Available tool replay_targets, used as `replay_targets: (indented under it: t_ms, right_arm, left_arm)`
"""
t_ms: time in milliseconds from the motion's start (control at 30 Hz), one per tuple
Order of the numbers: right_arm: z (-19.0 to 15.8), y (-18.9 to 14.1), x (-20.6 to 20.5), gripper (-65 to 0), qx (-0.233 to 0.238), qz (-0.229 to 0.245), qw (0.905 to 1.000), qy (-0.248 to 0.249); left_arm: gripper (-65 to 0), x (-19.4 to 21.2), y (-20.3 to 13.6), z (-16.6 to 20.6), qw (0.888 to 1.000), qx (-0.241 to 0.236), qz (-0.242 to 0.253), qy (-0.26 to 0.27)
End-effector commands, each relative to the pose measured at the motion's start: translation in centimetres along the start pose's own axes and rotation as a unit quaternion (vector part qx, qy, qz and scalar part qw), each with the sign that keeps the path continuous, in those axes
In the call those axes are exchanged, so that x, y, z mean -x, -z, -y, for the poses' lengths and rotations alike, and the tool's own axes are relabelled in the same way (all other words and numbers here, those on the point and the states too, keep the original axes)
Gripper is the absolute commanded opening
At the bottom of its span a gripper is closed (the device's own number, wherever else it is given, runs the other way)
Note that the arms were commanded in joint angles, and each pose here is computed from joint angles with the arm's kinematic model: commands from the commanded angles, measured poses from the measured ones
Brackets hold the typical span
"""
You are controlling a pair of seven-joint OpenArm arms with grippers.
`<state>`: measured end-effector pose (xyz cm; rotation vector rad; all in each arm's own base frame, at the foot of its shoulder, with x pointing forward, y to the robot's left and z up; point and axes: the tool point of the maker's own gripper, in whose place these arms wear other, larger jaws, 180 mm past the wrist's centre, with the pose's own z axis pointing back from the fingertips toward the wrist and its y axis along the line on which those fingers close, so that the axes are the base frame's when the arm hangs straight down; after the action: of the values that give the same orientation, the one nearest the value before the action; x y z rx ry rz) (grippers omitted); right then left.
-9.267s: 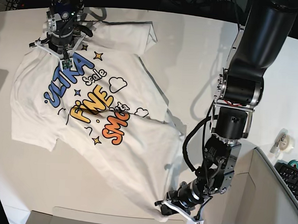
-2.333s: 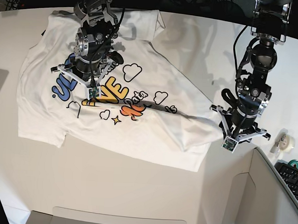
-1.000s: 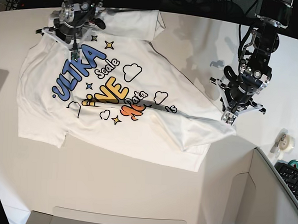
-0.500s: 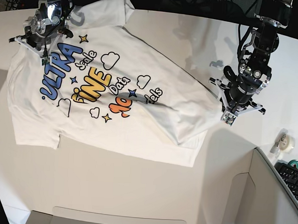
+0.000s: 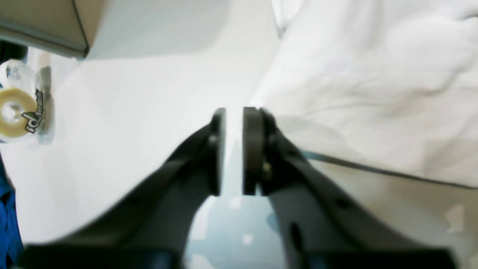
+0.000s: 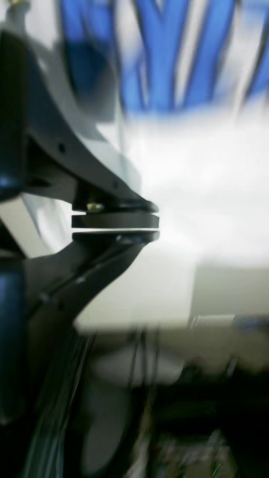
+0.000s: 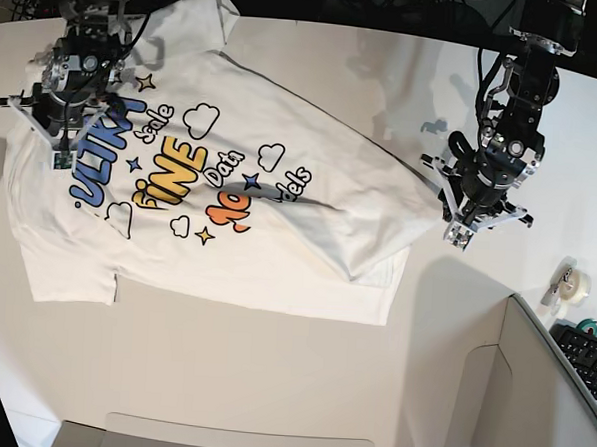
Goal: Layout the t-shirt on the table in an organized manner, then fold the t-shirt properly
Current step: 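Grasp the shirt edge with the left gripper and pull it outward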
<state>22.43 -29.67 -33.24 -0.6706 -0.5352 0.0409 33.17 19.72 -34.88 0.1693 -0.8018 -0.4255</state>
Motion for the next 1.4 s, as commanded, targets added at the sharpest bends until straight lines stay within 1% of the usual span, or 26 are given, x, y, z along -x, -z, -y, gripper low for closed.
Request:
replay_targets:
  t_ms: [0,67,100,133,167,233,267,333,400,433,467,567,700,933,1000,1100,1167,1367]
  right_arm:
    - [0.6,-0.8,-0.6,-65.0,0.013,0.013,0.9998,0.006]
    - [-1.5,-1.5,-0.7,-65.0,-0.013,0.016,0.9998,0.008]
    - [-2.6,-1.8,-0.8,-65.0,-0.026,0.018,0.9995,0.006]
    - [-3.7,-2.1,-0.8,-65.0,-0.039,0.018,0.9991,0.001]
    - [-4.9,-2.4,-0.5,-65.0,-0.053,0.016,0.9985,-0.004]
    - [-6.9,-3.1,-0.7,-65.0,-0.077,0.019,0.9968,-0.007]
    - [-7.5,-3.4,-0.7,-65.0,-0.084,0.02,0.9962,-0.008]
    - [-8.1,-3.6,-0.9,-65.0,-0.092,0.023,0.9954,-0.009]
    - [-8.2,-3.6,-0.8,-65.0,-0.093,0.022,0.9954,-0.01]
    - [-8.2,-3.6,-0.8,-65.0,-0.093,0.022,0.9954,-0.01]
    - [-8.2,-3.6,-0.8,-65.0,-0.093,0.022,0.9954,-0.01]
    - [-8.2,-3.6,-0.9,-65.0,-0.093,0.023,0.9954,-0.01]
    - [-8.1,-3.6,-1.0,-65.0,-0.093,0.024,0.9954,-0.009]
    - [-7.8,-3.5,-1.5,-65.0,-0.089,0.029,0.9956,-0.008]
    - [-7.9,-3.4,-1.5,-65.0,-0.089,0.028,0.9956,-0.008]
    - [-8.0,-2.9,-1.9,-65.0,-0.088,0.027,0.9958,-0.007]
    - [-8.2,-2.6,-1.9,-65.0,-0.088,0.023,0.9958,-0.009]
    - [-8.4,-2.3,-2.8,-65.0,-0.088,0.028,0.9957,-0.003]
  left_arm:
    - [-46.2,-1.3,-0.4,-1.1,1.0,-0.014,0.022,0.001]
    - [-38.4,-2.2,-0.8,-0.9,0.999,-0.012,0.036,-0.001]
    - [-36.4,-2.8,-1.1,-0.3,0.999,-0.001,0.046,-0.009]
    - [-36.2,-3.5,-1.4,0.5,0.998,0.014,0.057,-0.021]
    - [-37.1,-3.8,-1.7,0.9,0.998,0.025,0.058,-0.028]
    - [-41.8,-3.9,-2.1,2.1,0.997,0.047,0.05,-0.034]
    - [-45.1,-4.1,-2.2,3.2,0.996,0.064,0.049,-0.042]
    - [-53.9,-4.3,-2.3,5.2,0.993,0.091,0.042,-0.056]
    - [-59.6,-4.7,-2.2,7.3,0.991,0.113,0.042,-0.06]
    - [-60.4,-5.6,-2.1,7.8,0.99,0.119,0.051,-0.058]
    - [-60.3,-6.2,-2.1,8.4,0.989,0.125,0.057,-0.055]
    - [-59.3,-6.5,-1.3,9.5,0.988,0.139,0.05,-0.049]
    - [-59.2,-4.8,0.4,10.7,0.986,0.15,0.017,-0.064]
    - [-59.2,-1.4,1.6,10.4,0.987,0.143,-0.033,-0.068]
    - [-59.2,0.2,1.2,10.4,0.987,0.143,-0.049,-0.063]
    - [-59.2,1.2,0.2,10.9,0.986,0.147,-0.052,-0.058]
    - [-59.2,2.3,-0.7,11.3,0.984,0.153,-0.07,-0.051]
    - [-59.2,3.6,-3.5,13.2,0.98,0.174,-0.084,-0.044]
